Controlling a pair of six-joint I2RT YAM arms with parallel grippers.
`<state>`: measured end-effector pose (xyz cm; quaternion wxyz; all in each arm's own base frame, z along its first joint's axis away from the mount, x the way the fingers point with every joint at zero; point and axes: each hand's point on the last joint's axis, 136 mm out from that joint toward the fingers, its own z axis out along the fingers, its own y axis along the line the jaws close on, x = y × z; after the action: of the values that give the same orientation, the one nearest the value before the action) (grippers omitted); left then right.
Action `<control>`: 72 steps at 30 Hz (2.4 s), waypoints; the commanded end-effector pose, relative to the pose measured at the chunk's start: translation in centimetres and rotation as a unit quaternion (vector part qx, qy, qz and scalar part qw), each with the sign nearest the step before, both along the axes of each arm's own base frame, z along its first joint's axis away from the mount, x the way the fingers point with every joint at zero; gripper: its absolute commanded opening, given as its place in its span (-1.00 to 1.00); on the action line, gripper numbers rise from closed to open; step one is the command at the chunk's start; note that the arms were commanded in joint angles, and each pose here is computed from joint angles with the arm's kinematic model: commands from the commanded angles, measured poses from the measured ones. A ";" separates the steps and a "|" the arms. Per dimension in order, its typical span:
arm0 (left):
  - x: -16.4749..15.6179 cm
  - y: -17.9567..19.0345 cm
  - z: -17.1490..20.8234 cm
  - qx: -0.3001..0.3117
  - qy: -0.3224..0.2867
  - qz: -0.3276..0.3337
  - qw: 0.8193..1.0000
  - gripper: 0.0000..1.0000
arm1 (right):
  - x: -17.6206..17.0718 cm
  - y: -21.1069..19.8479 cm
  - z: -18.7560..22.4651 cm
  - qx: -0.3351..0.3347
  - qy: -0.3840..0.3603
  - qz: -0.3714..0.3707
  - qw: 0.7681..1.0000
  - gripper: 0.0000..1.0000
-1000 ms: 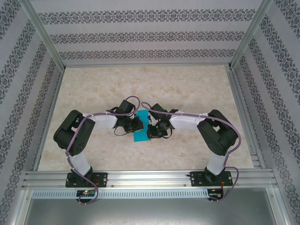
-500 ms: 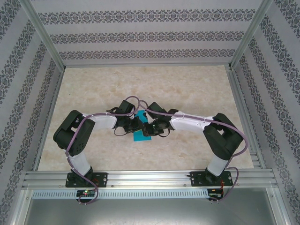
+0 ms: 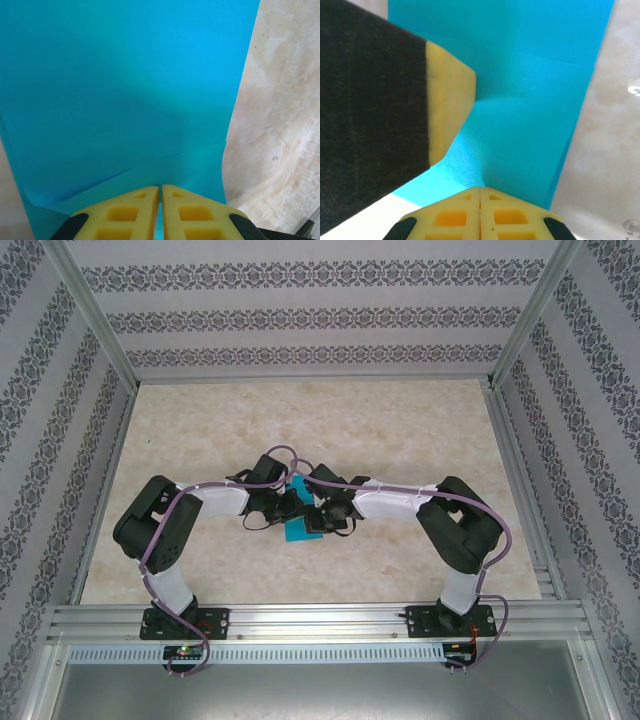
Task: Fold a paper plane with a square sheet of paper (pick it up from the middle)
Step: Fold the triangle a second time at the center of the table.
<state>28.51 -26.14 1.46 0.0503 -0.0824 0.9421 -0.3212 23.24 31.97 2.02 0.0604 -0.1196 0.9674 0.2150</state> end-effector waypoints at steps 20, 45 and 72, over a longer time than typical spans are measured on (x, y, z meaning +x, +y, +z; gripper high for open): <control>-2.6 2.8 -4.2 0.078 0.051 0.018 0.995 -0.74 | -1.2 -2.6 -1.9 -0.071 0.020 -0.001 0.997 -0.85; -2.3 2.3 -3.9 0.069 0.047 0.011 0.996 -0.73 | -0.2 -0.7 2.9 0.109 -0.007 0.015 0.994 -0.79; -0.9 -2.2 3.8 -0.052 -0.052 -0.022 0.997 -0.63 | -1.3 -3.4 -3.2 0.033 0.054 -0.022 0.998 -0.86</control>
<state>28.11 -27.03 3.88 0.0721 -0.0627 0.9321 -0.3495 22.59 30.03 1.20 0.0375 -0.1045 0.9526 0.2832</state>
